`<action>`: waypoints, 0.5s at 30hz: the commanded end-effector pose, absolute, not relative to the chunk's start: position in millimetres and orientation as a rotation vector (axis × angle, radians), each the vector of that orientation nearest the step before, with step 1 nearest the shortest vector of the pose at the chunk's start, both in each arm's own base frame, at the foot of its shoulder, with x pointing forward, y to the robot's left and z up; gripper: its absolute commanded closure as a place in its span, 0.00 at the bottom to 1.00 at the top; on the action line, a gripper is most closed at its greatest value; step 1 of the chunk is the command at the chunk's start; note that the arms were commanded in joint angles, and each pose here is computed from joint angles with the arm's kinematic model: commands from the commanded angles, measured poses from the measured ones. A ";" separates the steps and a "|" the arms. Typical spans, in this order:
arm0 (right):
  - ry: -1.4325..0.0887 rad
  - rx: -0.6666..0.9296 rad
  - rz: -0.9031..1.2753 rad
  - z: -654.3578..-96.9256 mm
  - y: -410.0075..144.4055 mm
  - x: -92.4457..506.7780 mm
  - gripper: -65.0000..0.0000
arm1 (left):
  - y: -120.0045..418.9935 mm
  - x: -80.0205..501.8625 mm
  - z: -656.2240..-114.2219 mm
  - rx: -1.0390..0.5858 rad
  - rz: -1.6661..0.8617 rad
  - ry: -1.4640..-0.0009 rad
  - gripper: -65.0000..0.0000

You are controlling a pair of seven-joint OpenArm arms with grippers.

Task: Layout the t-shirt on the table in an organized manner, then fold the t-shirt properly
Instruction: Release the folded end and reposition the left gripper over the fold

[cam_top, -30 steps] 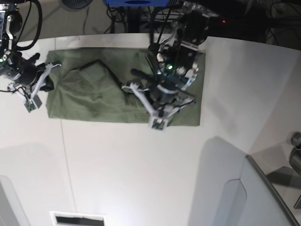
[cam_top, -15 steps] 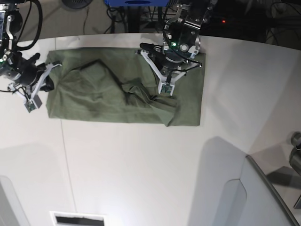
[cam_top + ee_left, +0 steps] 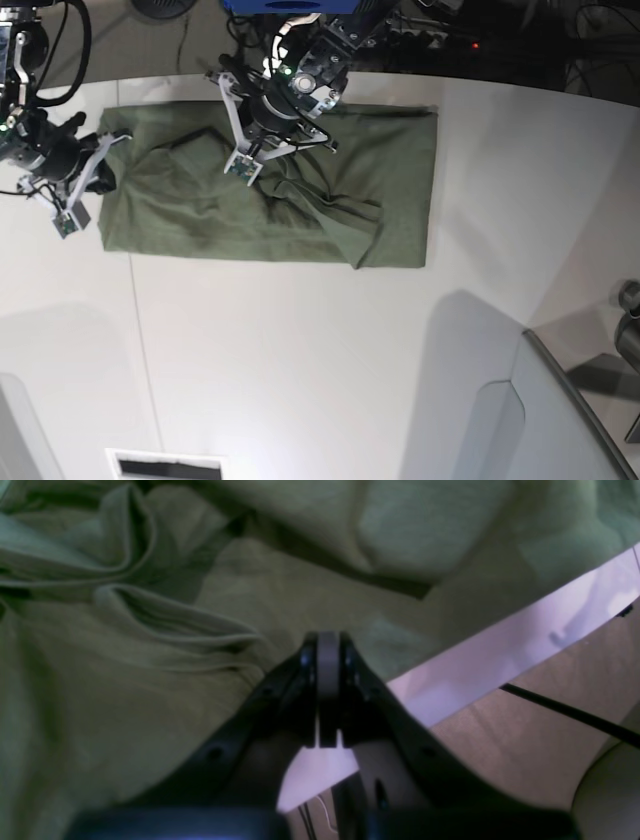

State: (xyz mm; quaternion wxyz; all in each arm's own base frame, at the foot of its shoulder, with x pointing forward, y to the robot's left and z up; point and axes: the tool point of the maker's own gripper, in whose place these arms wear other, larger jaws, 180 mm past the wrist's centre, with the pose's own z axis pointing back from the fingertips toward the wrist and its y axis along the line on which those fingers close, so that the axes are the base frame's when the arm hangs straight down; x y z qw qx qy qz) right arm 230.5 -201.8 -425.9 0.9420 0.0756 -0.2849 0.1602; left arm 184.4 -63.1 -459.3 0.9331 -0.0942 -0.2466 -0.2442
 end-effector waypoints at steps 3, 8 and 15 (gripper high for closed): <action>-0.622 0.142 0.335 -415.4 -206.6 239.0 1.00 | -43.4 199.7 -437.3 -0.174 -0.457 -0.590 1.00; -0.622 0.139 0.337 -415.1 -207.7 239.0 1.00 | 59.4 229.2 -427.5 -0.031 -0.118 -0.629 1.00; -0.623 0.147 0.340 -415.4 -203.6 239.9 1.00 | 122.7 263.7 -414.2 0.073 0.035 -0.689 1.00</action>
